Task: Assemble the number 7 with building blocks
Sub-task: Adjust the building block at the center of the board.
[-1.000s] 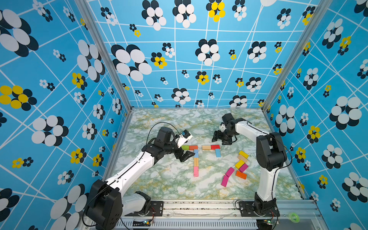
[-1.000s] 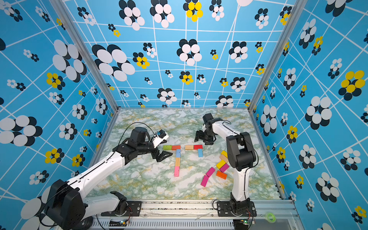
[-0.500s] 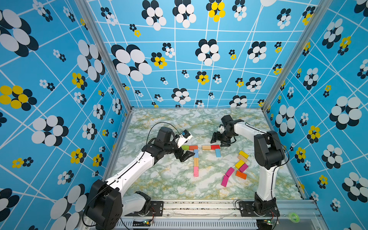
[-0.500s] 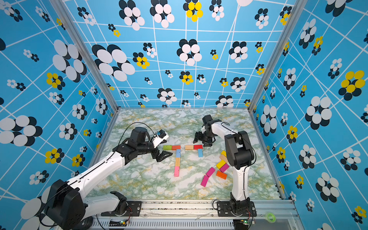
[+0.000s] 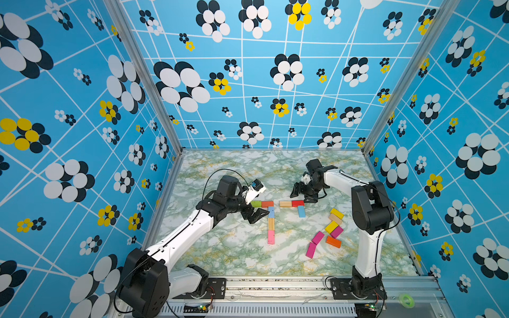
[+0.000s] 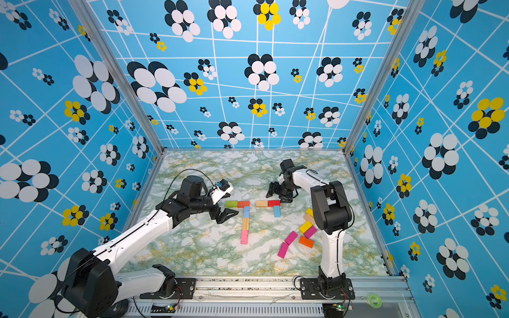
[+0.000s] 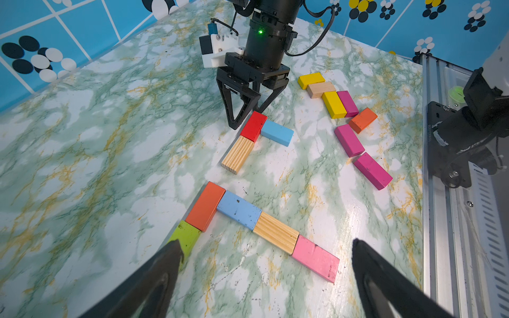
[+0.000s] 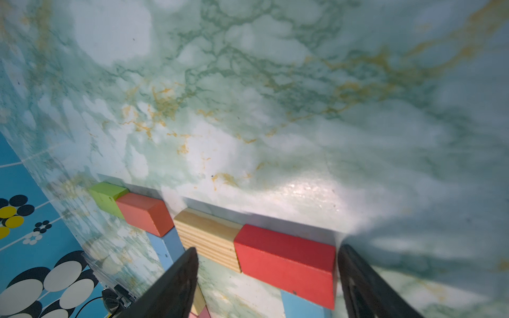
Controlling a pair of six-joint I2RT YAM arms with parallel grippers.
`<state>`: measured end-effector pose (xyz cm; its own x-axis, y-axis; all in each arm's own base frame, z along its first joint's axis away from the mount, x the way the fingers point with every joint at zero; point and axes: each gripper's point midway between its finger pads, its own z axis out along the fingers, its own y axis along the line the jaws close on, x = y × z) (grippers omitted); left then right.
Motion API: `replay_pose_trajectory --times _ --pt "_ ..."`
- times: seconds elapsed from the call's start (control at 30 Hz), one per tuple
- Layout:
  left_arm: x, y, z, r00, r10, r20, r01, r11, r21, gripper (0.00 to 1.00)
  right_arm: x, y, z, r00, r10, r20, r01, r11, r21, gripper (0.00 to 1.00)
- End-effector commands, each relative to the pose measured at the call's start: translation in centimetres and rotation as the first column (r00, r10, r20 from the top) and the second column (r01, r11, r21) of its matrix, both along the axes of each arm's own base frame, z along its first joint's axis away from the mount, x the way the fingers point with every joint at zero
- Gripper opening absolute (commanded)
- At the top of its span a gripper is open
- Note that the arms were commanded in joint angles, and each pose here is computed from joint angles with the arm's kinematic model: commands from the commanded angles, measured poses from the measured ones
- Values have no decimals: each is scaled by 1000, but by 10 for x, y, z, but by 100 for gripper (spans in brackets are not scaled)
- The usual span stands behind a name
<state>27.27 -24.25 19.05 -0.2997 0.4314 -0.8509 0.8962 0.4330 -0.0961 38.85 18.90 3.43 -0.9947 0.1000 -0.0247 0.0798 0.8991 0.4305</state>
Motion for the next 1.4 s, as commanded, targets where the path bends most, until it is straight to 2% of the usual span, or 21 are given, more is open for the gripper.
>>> replay_pose_trajectory --times 0.0,1.37 --pt "0 2 5 1000 2 20 -3 1000 3 99 -12 3 -6 999 1 -46 0 1000 12 82" --pt "-1 3 2 1000 4 20 -5 1000 27 99 -28 5 -7 998 6 -60 -6 1000 5 82"
